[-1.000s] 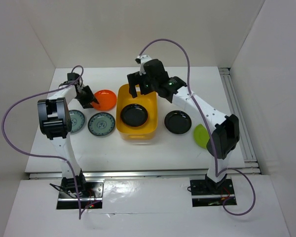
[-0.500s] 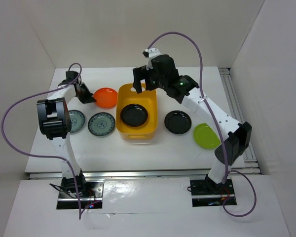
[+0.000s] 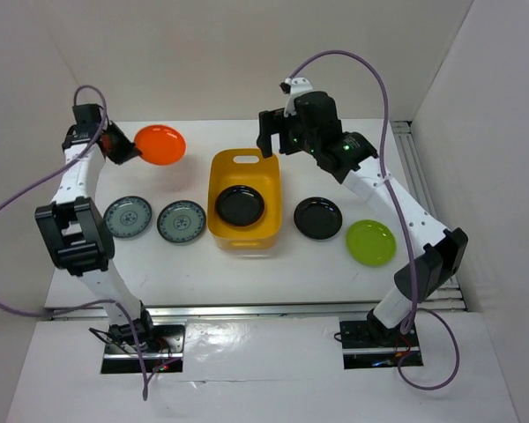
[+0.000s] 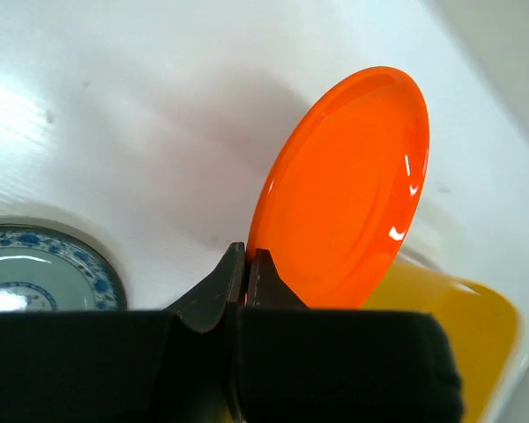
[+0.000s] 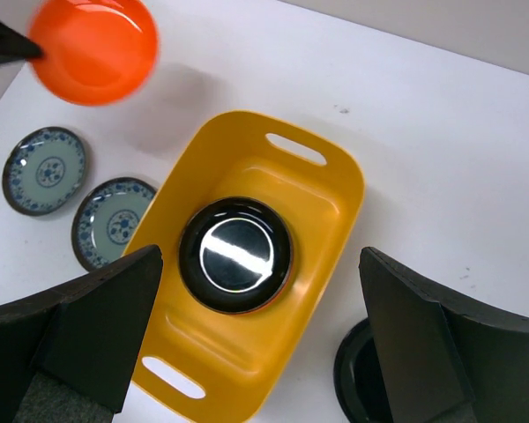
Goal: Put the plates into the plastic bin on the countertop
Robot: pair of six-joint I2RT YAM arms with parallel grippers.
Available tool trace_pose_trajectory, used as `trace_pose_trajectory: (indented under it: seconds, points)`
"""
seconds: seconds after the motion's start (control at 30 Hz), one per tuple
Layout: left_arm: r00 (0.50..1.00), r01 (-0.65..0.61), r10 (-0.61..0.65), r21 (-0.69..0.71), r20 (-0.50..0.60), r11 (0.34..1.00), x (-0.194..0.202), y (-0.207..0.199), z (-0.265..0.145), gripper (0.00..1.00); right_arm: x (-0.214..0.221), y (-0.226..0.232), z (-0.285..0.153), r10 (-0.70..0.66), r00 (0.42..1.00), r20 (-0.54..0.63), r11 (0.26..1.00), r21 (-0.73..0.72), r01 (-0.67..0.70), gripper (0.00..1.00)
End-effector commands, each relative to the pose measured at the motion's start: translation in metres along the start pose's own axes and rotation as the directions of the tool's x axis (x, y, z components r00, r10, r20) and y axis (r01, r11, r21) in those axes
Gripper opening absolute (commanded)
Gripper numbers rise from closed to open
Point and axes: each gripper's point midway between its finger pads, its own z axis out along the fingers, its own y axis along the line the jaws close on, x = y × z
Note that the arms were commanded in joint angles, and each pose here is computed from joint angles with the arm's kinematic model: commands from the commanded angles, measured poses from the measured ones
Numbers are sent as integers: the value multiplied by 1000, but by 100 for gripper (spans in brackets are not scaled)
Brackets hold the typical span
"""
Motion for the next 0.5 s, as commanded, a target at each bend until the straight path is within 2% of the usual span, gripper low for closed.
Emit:
trace_pose_trajectory:
  seconds: [0.0, 0.1, 0.2, 0.3, 0.47]
  points:
    - [994, -68, 46, 242, 95, 968, -22, -68, -77, 0, -18, -18, -25, 22, 999, 49, 999, 34, -24, 100]
    - [976, -205, 170, 307, 139, 929, 11, -103, -115, 0, -19, -28, -29, 33, 998, 48, 999, 42, -35, 100]
    - [936, -347, 305, 310, 176, 885, 48, -130, -134, 0, -26, -39, -35, 41, 997, 63, 997, 61, -45, 100]
    - [915, -402, 377, 248, 144, 881, 82, -135, -138, 0, -30, -39, -42, 44, 996, 78, 998, 47, -48, 100]
    - [891, -454, 441, 198, 108, 869, 116, -137, -137, 0, -29, -41, -51, 47, 995, 86, 998, 43, -50, 100]
